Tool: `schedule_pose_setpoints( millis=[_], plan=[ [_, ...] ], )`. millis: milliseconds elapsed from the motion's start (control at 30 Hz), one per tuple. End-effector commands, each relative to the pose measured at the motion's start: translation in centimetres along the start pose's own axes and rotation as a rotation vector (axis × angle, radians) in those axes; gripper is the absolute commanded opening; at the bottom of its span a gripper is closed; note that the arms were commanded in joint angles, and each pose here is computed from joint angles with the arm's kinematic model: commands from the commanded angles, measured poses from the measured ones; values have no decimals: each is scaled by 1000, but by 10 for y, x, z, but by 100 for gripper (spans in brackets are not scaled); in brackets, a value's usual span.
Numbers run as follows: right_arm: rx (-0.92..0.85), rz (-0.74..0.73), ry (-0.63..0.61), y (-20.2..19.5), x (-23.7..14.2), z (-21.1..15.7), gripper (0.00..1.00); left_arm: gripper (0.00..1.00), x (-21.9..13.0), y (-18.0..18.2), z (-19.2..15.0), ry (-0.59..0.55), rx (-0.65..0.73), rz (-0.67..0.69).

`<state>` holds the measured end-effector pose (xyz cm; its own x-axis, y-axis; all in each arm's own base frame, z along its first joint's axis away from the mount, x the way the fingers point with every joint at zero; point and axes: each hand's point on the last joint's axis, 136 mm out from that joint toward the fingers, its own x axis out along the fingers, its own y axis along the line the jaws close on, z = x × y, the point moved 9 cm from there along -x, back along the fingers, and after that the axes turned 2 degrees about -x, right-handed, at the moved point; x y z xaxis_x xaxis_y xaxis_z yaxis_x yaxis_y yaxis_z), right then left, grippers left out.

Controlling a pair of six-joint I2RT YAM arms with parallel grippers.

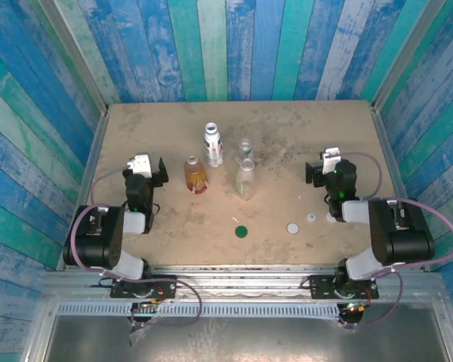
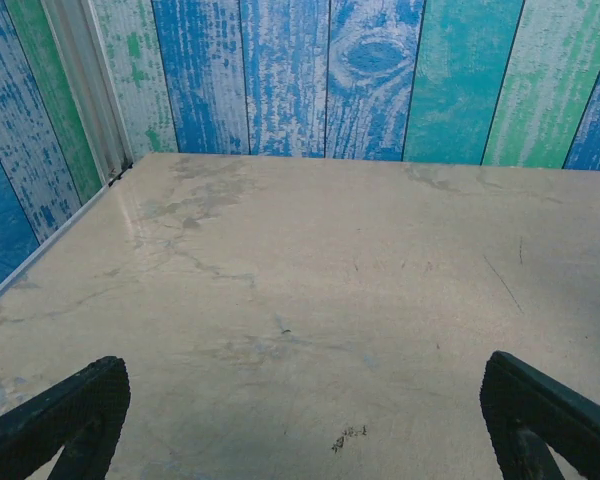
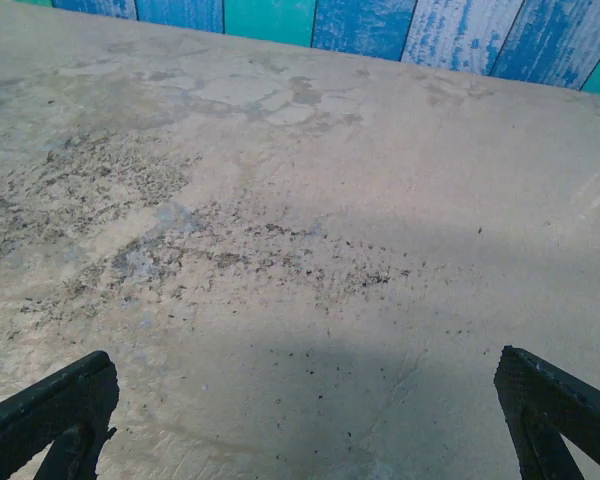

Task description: Screw on the bottle caps

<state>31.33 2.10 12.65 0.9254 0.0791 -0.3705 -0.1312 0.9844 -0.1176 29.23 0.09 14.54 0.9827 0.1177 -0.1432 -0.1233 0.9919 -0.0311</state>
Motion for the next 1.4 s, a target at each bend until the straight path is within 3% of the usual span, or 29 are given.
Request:
schedule_pose_setpoints(
  millis=[0, 767, 900, 1133, 1367],
  plan=[
    [13, -13, -10, -2, 1, 4, 100, 94, 3, 1, -3, 11, -4, 4],
    [14, -17, -9, -3, 0, 4, 100, 94, 2, 1, -3, 10, -4, 3],
    [26, -49, -17, -6, -6, 11, 100, 94, 0, -4, 2, 6, 22, -51],
    [136, -128, 0, -7, -36, 42, 100, 94, -36, 9, 33, -47, -73, 52],
    [85, 55, 54, 28, -62, 89, 100, 94, -84, -11, 63, -189, -78, 3]
  ],
)
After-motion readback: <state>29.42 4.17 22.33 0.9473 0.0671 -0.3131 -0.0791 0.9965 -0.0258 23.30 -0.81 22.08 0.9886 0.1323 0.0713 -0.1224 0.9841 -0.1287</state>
